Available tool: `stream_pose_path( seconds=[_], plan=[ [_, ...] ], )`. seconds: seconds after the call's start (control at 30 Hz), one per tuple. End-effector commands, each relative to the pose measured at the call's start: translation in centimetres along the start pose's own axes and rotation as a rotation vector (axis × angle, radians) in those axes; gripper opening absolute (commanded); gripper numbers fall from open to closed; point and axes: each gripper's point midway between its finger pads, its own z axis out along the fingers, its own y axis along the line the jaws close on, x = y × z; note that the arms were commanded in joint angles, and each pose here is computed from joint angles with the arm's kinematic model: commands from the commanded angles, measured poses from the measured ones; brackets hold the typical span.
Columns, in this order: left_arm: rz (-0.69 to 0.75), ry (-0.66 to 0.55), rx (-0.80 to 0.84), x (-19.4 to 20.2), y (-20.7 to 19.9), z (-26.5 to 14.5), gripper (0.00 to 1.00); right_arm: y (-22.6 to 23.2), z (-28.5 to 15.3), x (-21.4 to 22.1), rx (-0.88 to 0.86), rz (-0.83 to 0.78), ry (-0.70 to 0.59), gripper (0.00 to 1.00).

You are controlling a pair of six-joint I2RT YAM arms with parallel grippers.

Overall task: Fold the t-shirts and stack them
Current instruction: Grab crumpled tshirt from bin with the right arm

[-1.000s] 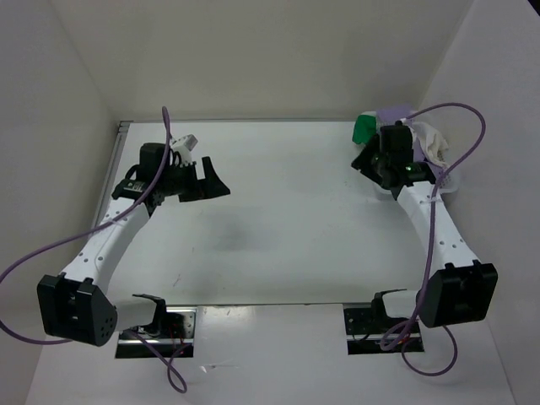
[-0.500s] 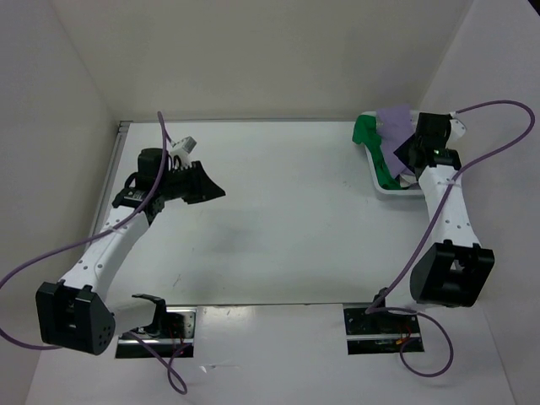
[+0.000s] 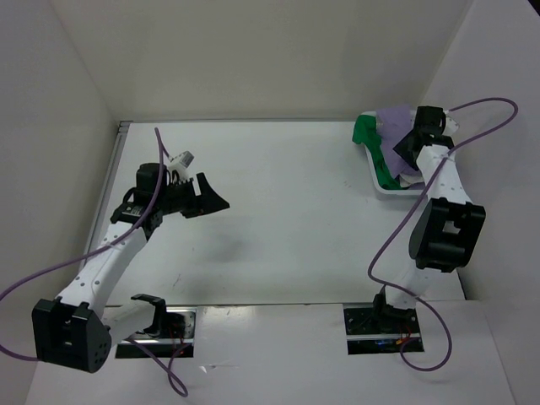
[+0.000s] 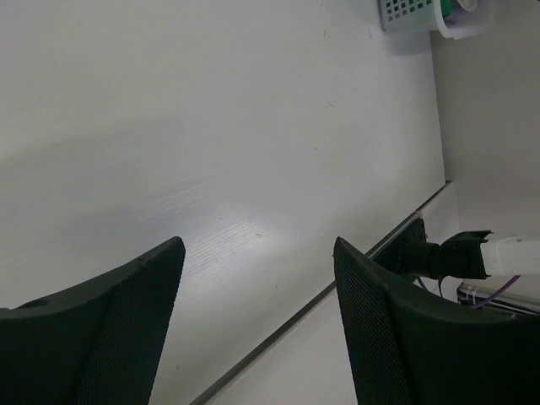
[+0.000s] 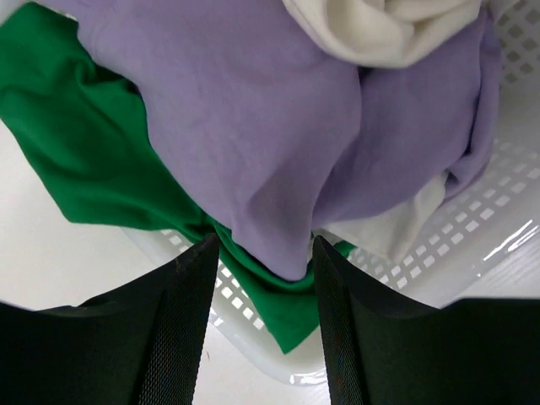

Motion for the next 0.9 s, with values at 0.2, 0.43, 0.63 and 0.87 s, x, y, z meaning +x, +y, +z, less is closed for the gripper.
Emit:
stream_pose_path(
  seconds=[0.2, 0.43, 0.63, 0.87],
  plan=[
    [0.002, -0.024, 0.019, -1.0, -0.2, 0.6, 0.72, 0.6, 1.7, -3.1, -0.008, 0.03, -0.077, 0.41],
    [-0.012, -0.045, 0.0, -1.9, -0.1, 0.8, 0.67, 1.1, 2.8, -3.2, -0.014, 0.019, -0.07, 0.45],
    [-0.021, -0.066, 0.002, -2.4, -0.2, 0.9, 0.66, 1.0, 3.2, -2.9, -0.008, 0.016, -0.061, 0.16],
    [-0.024, -0.081, -0.001, -3.3, -0.7, 0.7, 0.66, 2.2, -1.6, -6.6, -0.082, 0.078, -0.17, 0.01]
  ],
)
